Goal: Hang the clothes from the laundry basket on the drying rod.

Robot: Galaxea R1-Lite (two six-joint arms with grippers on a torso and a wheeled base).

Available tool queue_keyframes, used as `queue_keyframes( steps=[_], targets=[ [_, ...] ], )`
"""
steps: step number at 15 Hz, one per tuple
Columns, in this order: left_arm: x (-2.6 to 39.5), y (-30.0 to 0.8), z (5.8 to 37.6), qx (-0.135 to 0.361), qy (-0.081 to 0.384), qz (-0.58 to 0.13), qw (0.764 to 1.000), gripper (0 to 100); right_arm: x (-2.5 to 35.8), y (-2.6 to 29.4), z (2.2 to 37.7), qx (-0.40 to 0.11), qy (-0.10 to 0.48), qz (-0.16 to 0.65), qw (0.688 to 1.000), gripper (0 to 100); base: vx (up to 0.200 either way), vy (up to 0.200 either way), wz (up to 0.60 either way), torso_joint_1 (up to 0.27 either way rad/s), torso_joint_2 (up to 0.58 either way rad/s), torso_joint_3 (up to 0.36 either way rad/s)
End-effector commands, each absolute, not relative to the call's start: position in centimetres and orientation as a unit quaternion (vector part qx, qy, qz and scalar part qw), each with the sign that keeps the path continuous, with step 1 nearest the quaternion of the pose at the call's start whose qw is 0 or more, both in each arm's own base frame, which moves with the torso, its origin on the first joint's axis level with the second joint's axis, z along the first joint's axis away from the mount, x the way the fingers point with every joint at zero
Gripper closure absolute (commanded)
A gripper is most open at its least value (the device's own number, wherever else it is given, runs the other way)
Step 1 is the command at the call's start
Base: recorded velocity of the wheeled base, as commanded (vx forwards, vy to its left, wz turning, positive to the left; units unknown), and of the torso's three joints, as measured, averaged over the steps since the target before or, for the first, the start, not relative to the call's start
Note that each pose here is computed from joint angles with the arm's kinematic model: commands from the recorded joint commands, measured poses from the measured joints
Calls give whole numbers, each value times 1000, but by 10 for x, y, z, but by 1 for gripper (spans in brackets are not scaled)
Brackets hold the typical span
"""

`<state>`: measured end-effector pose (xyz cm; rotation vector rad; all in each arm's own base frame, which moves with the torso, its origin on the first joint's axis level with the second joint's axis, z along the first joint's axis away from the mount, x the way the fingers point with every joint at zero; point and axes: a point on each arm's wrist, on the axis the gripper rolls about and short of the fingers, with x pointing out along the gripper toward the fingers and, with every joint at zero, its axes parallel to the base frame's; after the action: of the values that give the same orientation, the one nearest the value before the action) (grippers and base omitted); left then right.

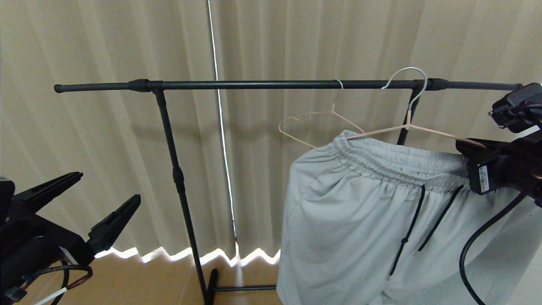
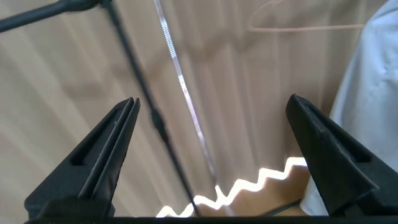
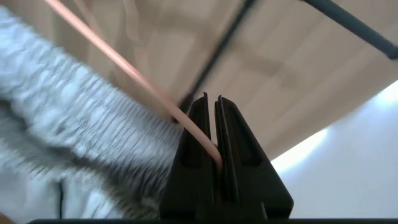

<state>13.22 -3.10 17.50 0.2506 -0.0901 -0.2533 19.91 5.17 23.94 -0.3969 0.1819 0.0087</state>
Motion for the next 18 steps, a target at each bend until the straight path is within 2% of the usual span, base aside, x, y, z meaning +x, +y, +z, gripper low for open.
queue_keyframes(
  steps=[1,5,9,12,18],
  targets=[
    [132,-31,174,125,-43,-126,983,0,199,52,239,-198,91,4,976,100,0,0,0,0,0,0],
    [130,-31,173,125,-42,-126,983,0,199,53,237,-192,94,7,977,100,0,0,0,0,0,0],
    [130,-30,175,123,-46,-121,984,0,196,62,234,-156,99,25,982,100,0,0,0,0,0,0],
    [132,-22,175,125,-40,-96,987,0,195,62,232,-157,101,26,982,100,200,0,0,-4,2,4],
    [133,-22,173,126,-37,-96,987,0,193,67,233,-144,100,35,984,100,200,0,0,5,1,3]
  ],
)
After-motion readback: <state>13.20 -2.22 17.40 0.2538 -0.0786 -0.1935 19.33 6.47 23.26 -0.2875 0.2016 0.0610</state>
